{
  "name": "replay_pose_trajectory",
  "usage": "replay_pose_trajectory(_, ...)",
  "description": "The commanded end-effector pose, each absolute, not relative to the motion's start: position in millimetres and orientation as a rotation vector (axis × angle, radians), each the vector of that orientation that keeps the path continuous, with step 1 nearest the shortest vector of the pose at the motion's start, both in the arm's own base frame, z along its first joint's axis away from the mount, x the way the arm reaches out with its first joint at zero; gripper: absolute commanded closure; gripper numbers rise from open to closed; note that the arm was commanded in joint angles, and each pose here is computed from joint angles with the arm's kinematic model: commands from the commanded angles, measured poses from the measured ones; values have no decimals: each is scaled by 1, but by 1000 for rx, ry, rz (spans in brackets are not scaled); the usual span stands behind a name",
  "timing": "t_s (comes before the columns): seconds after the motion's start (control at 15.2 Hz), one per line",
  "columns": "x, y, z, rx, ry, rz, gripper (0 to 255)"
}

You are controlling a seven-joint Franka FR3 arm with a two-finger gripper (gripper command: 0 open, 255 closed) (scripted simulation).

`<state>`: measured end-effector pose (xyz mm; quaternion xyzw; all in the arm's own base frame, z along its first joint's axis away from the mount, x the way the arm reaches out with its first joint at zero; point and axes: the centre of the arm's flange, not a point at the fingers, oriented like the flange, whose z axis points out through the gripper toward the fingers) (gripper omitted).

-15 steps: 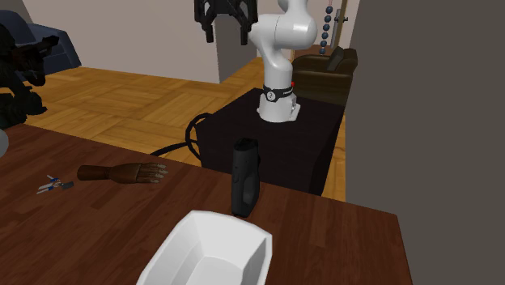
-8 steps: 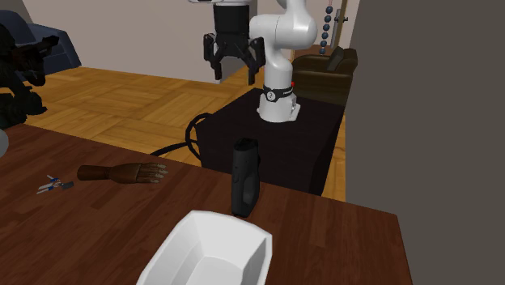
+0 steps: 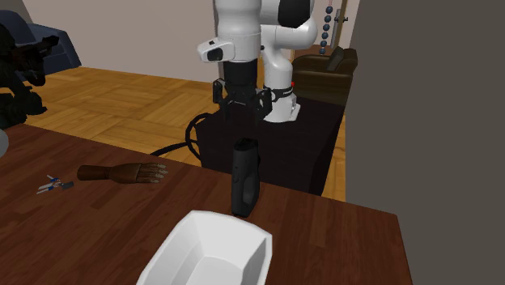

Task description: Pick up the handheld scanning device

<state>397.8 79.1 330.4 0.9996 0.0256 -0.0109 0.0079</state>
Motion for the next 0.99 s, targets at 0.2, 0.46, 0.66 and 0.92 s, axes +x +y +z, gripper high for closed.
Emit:
replay_pose_trajectory(0.2,413,95,280,3120,57,-48,0)
replay_pose_trajectory(0.46,413,95,259,3120,57,-48,0)
replay_pose_trajectory(0.66,413,95,246,3120,57,-48,0)
replay_pose_trajectory(0.92,413,95,246,3120,57,-48,255)
